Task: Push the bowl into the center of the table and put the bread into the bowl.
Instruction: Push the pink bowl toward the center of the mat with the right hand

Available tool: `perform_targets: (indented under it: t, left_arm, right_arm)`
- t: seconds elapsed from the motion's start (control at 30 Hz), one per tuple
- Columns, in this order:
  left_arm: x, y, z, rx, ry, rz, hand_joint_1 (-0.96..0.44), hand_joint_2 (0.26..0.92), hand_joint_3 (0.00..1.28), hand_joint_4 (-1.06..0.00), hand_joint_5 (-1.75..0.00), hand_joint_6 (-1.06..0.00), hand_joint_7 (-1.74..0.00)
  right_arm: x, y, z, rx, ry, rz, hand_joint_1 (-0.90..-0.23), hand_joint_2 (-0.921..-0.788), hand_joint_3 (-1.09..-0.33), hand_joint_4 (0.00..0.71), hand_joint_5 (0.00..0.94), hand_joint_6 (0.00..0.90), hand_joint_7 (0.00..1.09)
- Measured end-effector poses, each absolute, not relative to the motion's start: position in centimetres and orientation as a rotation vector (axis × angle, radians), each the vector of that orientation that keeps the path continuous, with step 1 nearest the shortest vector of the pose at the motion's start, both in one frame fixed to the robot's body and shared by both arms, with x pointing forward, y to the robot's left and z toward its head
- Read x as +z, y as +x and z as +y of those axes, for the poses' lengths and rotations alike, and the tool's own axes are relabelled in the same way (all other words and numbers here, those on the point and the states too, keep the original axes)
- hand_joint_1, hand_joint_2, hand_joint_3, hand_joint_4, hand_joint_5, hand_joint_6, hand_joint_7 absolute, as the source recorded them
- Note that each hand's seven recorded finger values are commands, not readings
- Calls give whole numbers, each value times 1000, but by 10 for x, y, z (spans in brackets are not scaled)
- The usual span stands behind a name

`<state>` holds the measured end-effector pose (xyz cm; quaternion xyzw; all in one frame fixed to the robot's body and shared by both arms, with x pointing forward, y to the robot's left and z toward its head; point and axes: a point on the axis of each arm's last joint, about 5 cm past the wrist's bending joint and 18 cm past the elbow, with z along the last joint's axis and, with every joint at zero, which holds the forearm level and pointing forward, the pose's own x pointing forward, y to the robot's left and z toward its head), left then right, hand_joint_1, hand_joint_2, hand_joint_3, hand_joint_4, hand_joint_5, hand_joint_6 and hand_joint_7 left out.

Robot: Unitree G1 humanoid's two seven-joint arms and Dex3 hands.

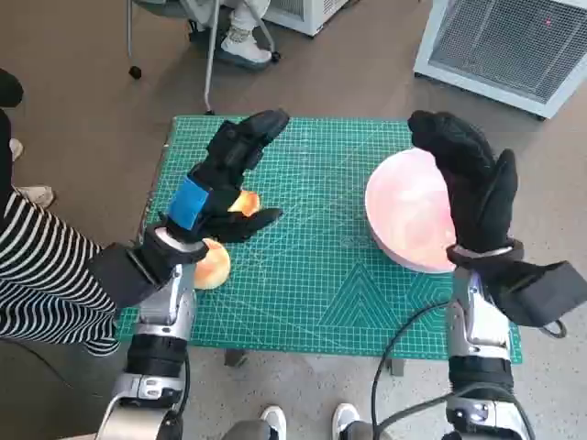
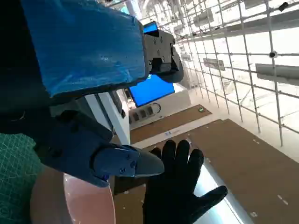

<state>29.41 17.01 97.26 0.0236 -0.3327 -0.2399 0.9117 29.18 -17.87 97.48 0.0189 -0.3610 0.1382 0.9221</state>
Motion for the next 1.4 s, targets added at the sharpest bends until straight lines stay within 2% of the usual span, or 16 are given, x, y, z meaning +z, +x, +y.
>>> perform_targets:
  t: [0.53,0.9,1.1,1.4]
  left_arm:
    - [973,294,170,-485,20,-697,-450,874,278,-26,-365,1,-638]
    - [972,294,167,-478,-3,-704,-456,866,293,-8,-370,1,-611]
    - [971,294,164,-474,-14,-711,-458,861,300,-1,-371,1,-604]
    - [971,293,166,-452,-22,-714,-459,847,323,1,-341,1,-581]
  right_arm:
    - [974,292,-174,305,31,-736,-729,-921,-757,143,0,10,523]
    - [974,292,-174,312,25,-733,-749,-921,-757,147,4,4,536]
    - [972,292,-187,270,-1,-730,-761,-921,-750,158,8,10,539]
    - [962,292,-223,108,-85,-704,-749,-921,-800,149,2,1,524]
